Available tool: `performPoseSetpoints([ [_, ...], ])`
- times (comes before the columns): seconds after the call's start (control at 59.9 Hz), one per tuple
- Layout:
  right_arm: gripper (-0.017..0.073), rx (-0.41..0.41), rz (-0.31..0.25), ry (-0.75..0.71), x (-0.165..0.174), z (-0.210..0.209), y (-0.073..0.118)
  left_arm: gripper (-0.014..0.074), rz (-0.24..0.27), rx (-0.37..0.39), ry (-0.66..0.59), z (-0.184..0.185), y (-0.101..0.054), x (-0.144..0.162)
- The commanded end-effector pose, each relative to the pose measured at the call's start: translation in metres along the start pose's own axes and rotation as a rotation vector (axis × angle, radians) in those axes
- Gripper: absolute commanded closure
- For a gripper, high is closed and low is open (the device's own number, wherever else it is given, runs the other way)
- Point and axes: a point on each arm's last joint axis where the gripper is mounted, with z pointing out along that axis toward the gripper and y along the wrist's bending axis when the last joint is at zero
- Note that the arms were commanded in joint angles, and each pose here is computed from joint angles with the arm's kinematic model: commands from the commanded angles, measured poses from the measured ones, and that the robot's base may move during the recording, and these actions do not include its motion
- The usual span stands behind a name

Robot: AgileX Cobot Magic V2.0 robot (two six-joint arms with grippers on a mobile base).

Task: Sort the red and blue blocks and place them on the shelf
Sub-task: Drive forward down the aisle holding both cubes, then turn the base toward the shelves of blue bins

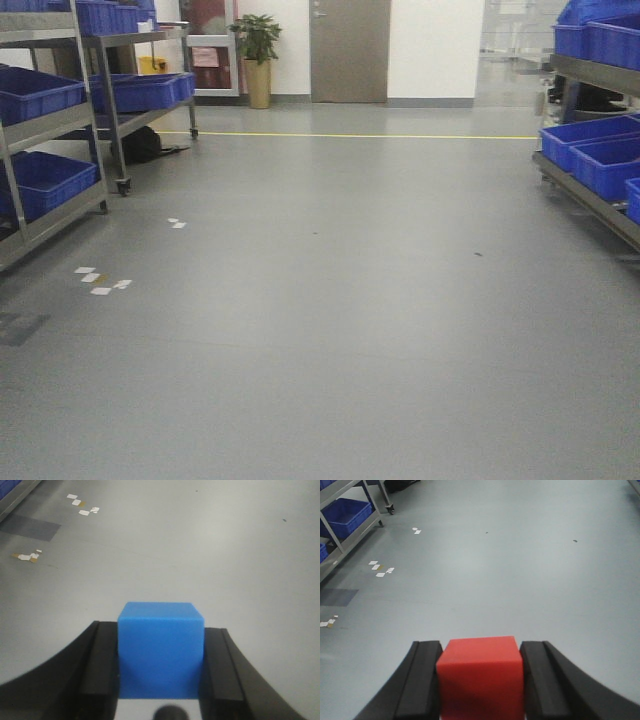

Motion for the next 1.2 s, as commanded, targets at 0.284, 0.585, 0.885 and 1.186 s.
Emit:
performPoseSetpoints([
  [0.284,0.0502,0.006,-0.006,-0.113,-0.0166,-0.0058,0.0007,0.0468,-0.001,0.035,-0.101,-0.0059,-0.0039,-0.0149],
  [0.585,0.0502,0.006,-0.006,-0.113,-0.0166,-0.0058,0.0007,0.0468,-0.001,0.035,-0.101,-0.0059,-0.0039,-0.0149],
  [0.885,0.0502,0.006,-0.006,-0.113,-0.0166,-0.0058,0.0007,0.0468,-0.001,0.035,-0.101,-0.0059,-0.0039,-0.0149],
  [1.186,0.0502,0.006,-0.006,-0.113,-0.0166,-0.0058,0.0007,0.0468,-0.001,0.035,-0.101,-0.0059,-0.0039,-0.0149],
])
